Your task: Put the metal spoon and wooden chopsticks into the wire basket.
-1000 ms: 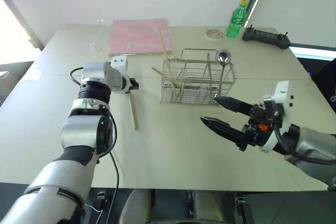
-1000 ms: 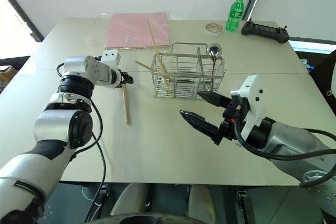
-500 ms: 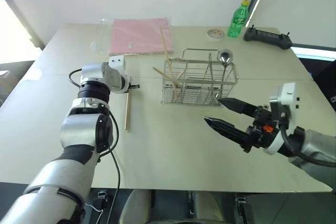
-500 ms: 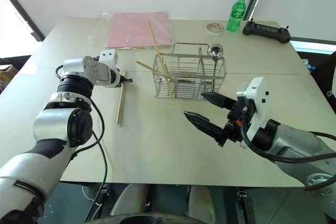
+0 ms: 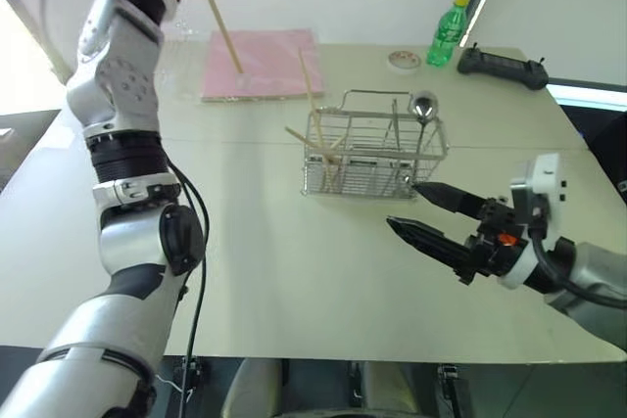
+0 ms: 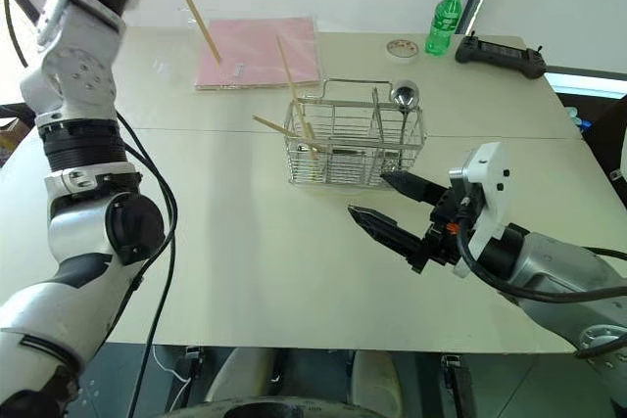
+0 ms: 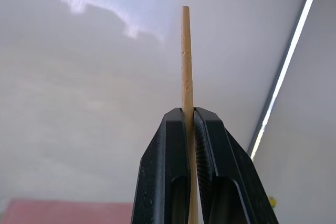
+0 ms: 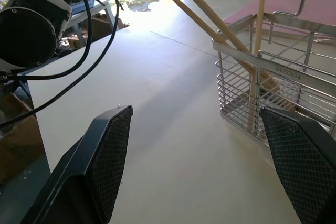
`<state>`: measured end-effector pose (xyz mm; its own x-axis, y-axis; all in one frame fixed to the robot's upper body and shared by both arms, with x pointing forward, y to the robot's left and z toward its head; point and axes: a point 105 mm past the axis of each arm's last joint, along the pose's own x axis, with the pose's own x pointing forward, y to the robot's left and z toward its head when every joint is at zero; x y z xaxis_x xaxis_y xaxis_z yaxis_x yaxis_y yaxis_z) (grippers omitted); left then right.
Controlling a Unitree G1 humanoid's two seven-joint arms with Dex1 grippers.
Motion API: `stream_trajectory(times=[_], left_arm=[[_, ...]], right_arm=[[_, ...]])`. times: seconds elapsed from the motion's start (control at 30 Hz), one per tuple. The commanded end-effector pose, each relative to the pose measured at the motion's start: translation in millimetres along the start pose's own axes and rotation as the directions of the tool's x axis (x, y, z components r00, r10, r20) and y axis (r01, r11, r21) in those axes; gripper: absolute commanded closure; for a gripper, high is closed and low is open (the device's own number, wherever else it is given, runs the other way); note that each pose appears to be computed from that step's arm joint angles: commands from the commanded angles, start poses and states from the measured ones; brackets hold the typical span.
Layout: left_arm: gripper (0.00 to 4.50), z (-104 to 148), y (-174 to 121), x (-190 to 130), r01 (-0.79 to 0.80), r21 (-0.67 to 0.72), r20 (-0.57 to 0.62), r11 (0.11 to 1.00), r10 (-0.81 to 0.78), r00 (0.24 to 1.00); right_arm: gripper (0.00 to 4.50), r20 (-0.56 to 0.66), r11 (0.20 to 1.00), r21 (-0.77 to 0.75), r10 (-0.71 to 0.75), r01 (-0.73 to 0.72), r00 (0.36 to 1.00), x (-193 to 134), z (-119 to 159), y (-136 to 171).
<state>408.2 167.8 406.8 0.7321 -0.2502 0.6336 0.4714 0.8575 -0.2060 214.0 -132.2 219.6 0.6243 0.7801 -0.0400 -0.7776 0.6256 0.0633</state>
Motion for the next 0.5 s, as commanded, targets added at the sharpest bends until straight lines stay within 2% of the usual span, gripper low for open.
stream_trajectory(times=[0.03,0.23,0.4,0.5], left_arm=[[4.44,25,-66,18,0.218,-0.018,0.092,0.976,-0.216,0.972],[4.44,0,-106,18,0.348,-0.064,0.059,0.935,-0.345,0.937],[4.44,-32,-118,10,0.401,-0.034,-0.020,0.916,-0.401,0.916],[4.44,-50,-114,-1,0.407,-0.018,-0.065,0.913,-0.408,0.911]], right_arm=[[0.51,0.042,1.000,-0.010,0.004,-0.004,0.999,0,9,1],[0.51,0.046,1.000,-0.010,-0.011,0.011,0.999,0,9,3],[0.51,0.058,0.999,-0.007,-0.047,0.048,0.997,-3,11,2],[0.51,0.063,0.998,-0.010,-0.060,0.061,0.996,-6,13,4]])
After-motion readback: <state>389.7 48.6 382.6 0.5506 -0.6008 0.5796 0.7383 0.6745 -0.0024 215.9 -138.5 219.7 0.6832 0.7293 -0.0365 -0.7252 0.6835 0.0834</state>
